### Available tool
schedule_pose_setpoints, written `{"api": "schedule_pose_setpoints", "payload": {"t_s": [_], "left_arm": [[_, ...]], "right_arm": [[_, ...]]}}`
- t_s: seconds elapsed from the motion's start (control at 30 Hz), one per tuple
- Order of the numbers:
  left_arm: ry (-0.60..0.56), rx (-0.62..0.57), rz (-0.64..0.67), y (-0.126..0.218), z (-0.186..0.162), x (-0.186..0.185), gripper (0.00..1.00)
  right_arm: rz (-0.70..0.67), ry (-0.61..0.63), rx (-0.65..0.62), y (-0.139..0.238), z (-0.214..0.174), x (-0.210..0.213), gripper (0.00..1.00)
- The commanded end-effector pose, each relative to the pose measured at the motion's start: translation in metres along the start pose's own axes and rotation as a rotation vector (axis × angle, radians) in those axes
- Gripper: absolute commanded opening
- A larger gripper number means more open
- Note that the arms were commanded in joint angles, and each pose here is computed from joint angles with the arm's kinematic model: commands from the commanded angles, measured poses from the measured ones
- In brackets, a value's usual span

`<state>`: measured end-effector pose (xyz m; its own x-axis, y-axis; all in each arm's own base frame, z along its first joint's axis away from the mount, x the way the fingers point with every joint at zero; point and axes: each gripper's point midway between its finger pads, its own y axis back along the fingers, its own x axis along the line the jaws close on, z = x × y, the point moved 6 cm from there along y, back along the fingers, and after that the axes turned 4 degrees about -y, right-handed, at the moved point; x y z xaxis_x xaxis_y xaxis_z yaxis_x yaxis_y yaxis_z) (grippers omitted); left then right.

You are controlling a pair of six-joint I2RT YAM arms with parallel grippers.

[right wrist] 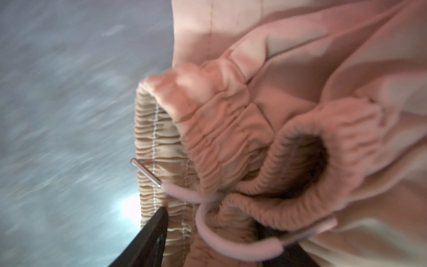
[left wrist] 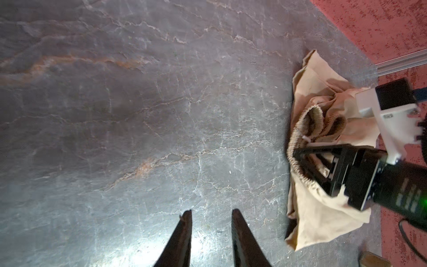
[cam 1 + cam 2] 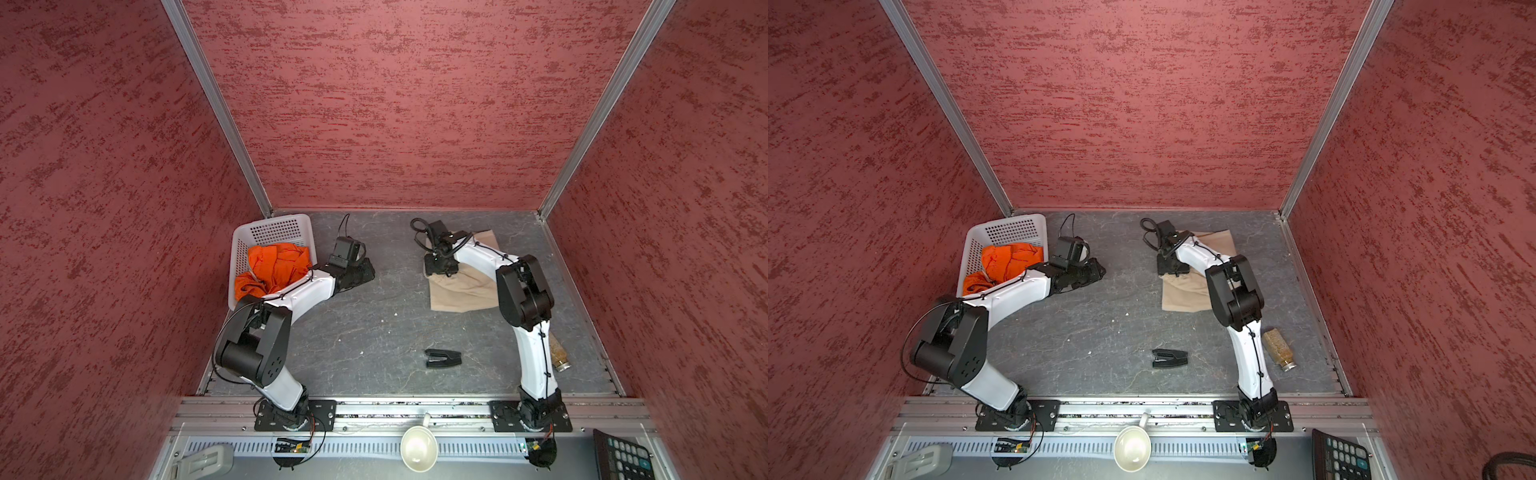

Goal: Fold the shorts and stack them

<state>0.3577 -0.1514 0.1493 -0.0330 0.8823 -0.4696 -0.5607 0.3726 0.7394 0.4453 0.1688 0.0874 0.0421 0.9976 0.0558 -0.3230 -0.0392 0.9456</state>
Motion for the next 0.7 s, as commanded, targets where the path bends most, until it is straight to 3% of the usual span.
{"api": "schedule_pose_setpoints", "payload": {"t_s": [0.0, 0.2, 0.47, 0.67], "left_arm": [[-0.031, -0.035, 0.001, 0.012, 0.012, -0.005, 0.32], [-0.053, -0.036, 0.009, 0.014, 0.018, -0.008, 0.32], [-0.079, -0.056, 0.008, 0.021, 0.035, -0.021, 0.33], [-0.103, -0.097, 0.024, 0.045, 0.054, -0.031, 0.41]], "right_arm": [[-0.131, 0.060, 0.042, -0.024, 0.009, -0.058, 0.63], [-0.095, 0.098, 0.039, -0.039, 0.042, -0.105, 0.63], [-0.025, 0.196, 0.042, -0.053, 0.067, -0.107, 0.63], [-0.024, 0.175, -0.027, -0.016, 0.091, -0.103, 0.64]]}}
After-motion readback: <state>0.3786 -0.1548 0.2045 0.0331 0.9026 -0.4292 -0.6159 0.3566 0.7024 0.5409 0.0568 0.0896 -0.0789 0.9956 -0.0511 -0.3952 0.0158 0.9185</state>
